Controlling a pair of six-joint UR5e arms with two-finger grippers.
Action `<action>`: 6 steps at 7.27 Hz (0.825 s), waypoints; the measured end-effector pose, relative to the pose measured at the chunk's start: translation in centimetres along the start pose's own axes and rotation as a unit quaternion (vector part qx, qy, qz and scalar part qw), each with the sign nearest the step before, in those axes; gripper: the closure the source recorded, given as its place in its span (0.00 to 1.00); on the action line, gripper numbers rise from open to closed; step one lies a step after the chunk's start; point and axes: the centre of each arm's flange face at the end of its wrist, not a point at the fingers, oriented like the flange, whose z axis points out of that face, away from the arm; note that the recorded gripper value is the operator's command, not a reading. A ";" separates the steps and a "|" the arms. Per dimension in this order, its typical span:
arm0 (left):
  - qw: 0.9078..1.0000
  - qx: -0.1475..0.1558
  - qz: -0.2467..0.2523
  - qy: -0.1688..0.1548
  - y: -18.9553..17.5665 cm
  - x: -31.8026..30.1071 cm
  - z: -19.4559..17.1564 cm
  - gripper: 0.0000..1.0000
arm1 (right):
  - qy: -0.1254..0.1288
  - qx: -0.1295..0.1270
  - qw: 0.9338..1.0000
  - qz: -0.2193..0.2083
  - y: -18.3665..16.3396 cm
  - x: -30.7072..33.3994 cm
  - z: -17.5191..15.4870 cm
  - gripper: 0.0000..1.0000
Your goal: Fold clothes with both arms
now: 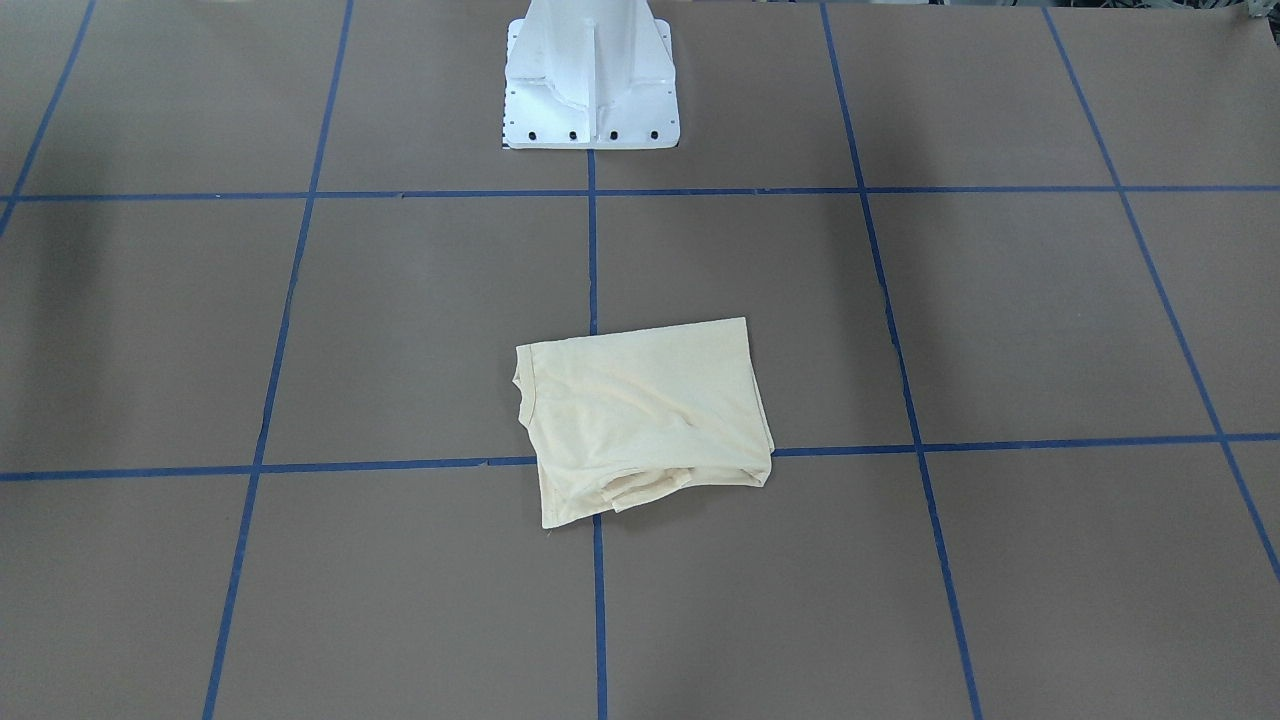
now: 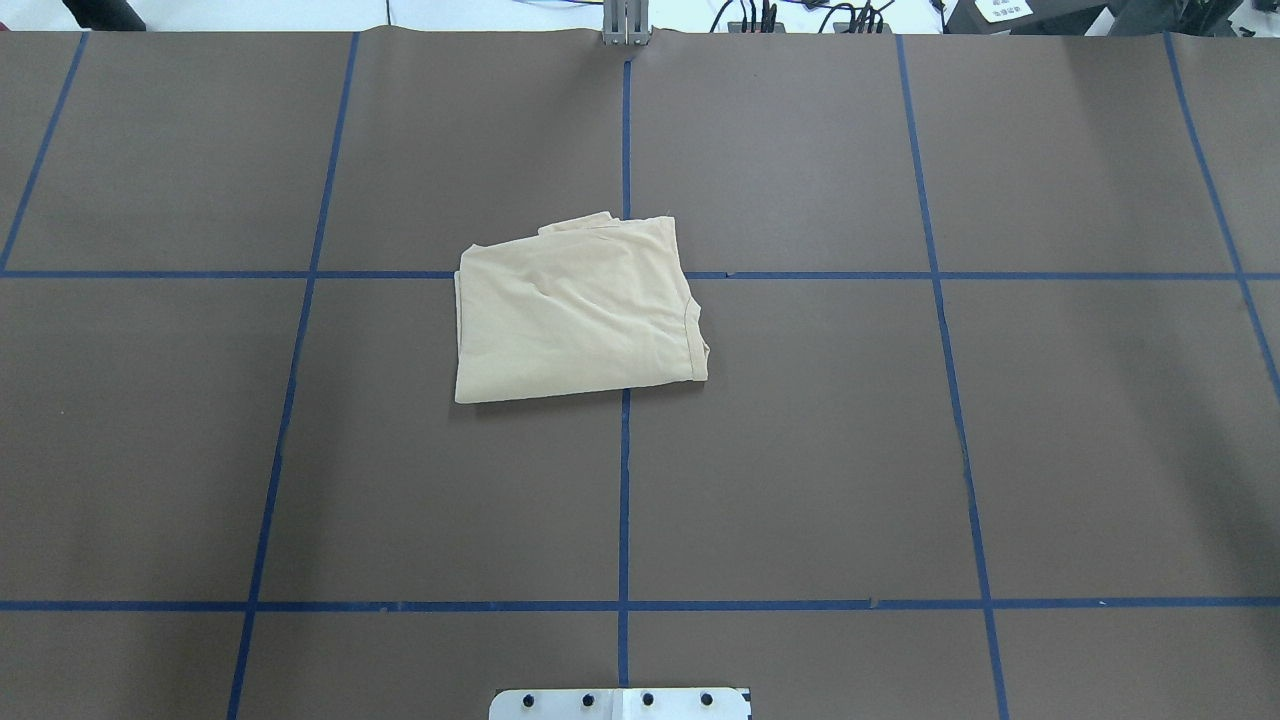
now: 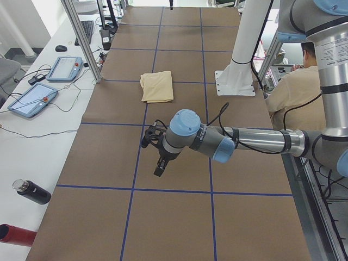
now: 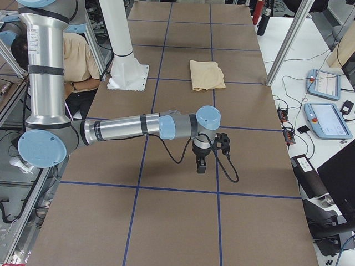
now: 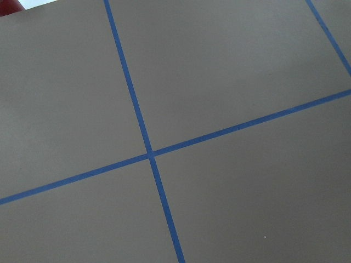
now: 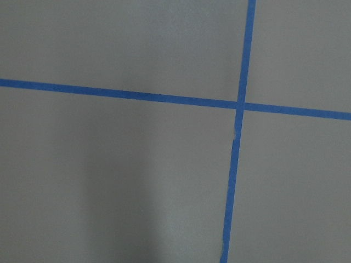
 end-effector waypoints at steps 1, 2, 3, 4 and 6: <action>1.000 -0.002 -0.001 -0.001 0.3 -0.1 0.1 0.00 | -0.001 -0.003 1.000 -0.004 0.0 0.0 0.4 0.00; 1.000 -0.001 0.001 -0.001 -0.4 -0.5 0.6 0.00 | -0.003 -0.003 1.000 -0.007 -0.1 -0.1 0.4 0.00; 1.000 0.002 0.006 0.000 -1.8 -0.9 1.1 0.00 | -0.005 0.000 1.000 -0.010 -0.2 -0.4 0.2 0.00; 1.000 0.004 0.011 0.002 -2.8 -1.0 1.4 0.00 | -0.006 0.001 1.000 -0.013 -0.2 -0.5 0.1 0.00; 1.000 0.005 0.015 0.003 -3.6 -1.2 1.7 0.00 | 0.000 -0.003 1.000 -0.008 1.0 0.1 0.4 0.00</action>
